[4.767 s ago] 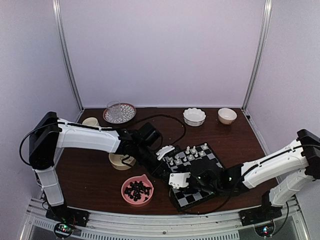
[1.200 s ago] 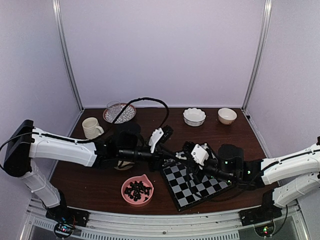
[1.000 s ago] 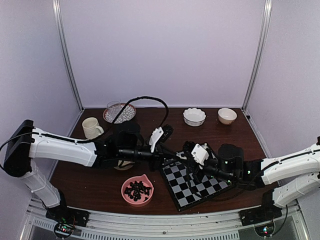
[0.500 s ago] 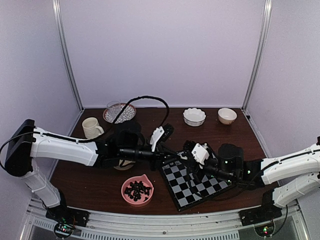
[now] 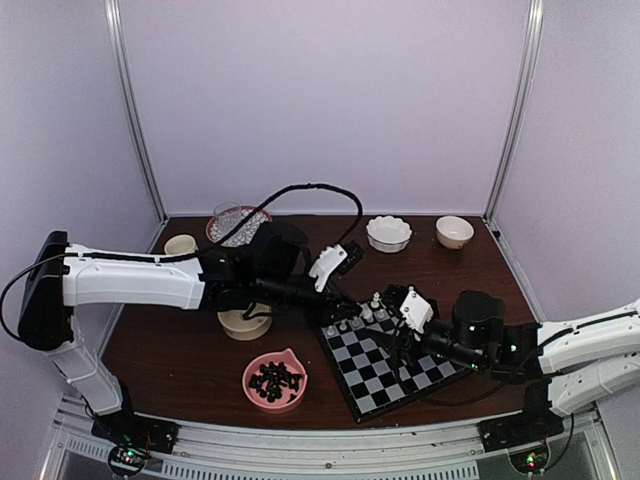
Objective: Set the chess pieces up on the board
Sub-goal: Pass from the right arm to the left, then place the king on the chessboard.
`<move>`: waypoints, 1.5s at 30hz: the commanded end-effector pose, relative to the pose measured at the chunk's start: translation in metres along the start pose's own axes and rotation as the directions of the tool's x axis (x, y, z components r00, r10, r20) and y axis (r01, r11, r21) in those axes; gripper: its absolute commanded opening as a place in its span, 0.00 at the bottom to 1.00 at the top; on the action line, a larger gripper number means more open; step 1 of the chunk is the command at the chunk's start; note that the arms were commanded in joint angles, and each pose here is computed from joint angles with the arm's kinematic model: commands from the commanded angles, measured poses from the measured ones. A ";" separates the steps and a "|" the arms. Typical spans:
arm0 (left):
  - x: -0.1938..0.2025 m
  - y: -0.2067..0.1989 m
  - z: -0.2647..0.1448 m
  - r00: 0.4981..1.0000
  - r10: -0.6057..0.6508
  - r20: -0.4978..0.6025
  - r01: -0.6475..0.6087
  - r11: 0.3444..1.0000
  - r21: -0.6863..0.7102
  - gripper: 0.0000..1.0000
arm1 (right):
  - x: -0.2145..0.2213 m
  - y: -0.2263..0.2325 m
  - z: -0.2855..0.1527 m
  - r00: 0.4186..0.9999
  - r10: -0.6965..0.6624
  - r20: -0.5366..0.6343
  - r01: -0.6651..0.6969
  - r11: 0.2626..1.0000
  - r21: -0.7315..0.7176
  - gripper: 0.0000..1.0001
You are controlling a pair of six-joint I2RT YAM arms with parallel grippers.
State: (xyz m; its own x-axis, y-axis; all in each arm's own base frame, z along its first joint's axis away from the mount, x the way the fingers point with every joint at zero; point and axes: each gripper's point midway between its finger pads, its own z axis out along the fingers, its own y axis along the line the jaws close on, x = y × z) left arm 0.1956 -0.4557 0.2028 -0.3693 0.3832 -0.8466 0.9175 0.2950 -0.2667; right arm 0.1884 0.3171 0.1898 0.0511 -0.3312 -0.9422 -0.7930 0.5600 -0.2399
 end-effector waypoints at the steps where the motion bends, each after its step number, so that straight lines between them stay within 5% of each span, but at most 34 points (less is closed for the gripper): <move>1: 0.024 0.016 0.006 0.992 0.022 -0.125 -0.032 0.996 -0.082 0.00 | -0.001 -0.013 -0.011 1.000 -0.002 0.019 0.001 0.999 0.050 0.68; 9: 0.049 0.019 0.028 0.964 0.100 -0.248 -0.130 0.986 -0.107 0.00 | 0.012 -0.066 -0.017 0.986 0.167 0.008 -0.164 0.958 0.235 0.69; 21: 0.081 0.015 0.058 0.898 0.122 -0.422 -0.183 0.978 -0.105 0.00 | 0.062 -0.148 -0.045 0.887 0.457 0.065 -0.416 0.733 0.538 0.67; 45: 0.118 0.030 0.079 0.794 0.083 -0.602 -0.220 0.963 -0.157 0.03 | 0.079 -0.172 -0.067 0.853 0.507 0.119 -0.446 0.593 0.671 0.68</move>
State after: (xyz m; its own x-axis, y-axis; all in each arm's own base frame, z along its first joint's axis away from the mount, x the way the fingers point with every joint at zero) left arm 0.1905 -0.4679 0.0630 -0.3156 0.8440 -0.4336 0.9380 0.3465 -0.0082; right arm 0.2894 0.1555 0.1727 -0.2926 0.0693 -0.9537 -0.1339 0.9846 0.1126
